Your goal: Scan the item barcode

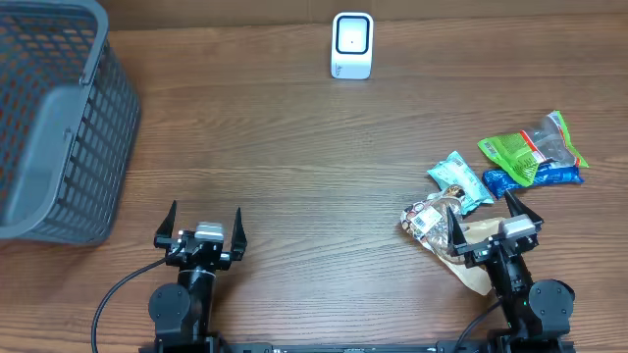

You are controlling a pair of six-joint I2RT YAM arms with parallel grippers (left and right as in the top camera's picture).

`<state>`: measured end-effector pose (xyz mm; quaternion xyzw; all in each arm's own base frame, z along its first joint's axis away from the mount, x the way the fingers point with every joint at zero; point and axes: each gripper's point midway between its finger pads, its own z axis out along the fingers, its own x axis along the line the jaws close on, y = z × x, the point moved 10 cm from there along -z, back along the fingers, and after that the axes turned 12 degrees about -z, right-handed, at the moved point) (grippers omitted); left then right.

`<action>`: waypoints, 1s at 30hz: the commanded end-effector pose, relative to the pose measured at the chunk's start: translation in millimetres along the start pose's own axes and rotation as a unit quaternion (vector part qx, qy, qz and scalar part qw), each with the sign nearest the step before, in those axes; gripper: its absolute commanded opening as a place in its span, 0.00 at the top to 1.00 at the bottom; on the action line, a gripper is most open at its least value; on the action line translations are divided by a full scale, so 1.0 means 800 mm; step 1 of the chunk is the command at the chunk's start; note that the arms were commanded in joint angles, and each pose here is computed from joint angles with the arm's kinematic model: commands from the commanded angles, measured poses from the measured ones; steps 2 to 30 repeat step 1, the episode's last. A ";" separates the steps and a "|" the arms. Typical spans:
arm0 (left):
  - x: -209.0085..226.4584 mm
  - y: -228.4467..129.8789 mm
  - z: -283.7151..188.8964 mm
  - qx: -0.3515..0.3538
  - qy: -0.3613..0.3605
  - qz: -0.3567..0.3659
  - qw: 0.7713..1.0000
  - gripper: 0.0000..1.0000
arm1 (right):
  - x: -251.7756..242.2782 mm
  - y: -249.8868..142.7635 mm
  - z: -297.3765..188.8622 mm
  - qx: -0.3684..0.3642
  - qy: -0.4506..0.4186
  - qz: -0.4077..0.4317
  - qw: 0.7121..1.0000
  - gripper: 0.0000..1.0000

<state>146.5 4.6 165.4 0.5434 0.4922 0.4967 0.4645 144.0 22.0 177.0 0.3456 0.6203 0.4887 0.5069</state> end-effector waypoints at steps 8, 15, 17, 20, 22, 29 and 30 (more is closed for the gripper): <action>0.001 -0.001 0.000 -0.002 0.004 0.004 1.000 0.00 | 0.001 -0.003 0.000 -0.001 -0.003 0.000 1.000 0.00; 0.001 -0.001 0.000 -0.002 0.004 0.004 1.000 0.00 | 0.001 -0.003 0.000 -0.001 -0.003 0.000 1.000 0.00; 0.001 -0.001 0.000 -0.002 0.004 0.004 1.000 0.00 | 0.001 -0.003 0.000 -0.001 -0.003 0.000 1.000 0.00; 0.001 -0.001 0.000 -0.002 0.004 0.004 1.000 0.00 | 0.001 -0.003 0.000 -0.001 -0.003 0.000 1.000 0.00; 0.001 -0.001 0.000 -0.002 0.004 0.004 1.000 0.00 | 0.001 -0.003 0.000 -0.001 -0.003 0.000 1.000 0.00; 0.001 -0.001 0.000 -0.002 0.004 0.004 1.000 0.00 | 0.001 -0.003 0.000 -0.001 -0.003 0.000 1.000 0.00; 0.001 -0.001 0.000 -0.002 0.004 0.004 1.000 0.00 | 0.001 -0.003 0.000 -0.001 -0.003 0.000 1.000 0.00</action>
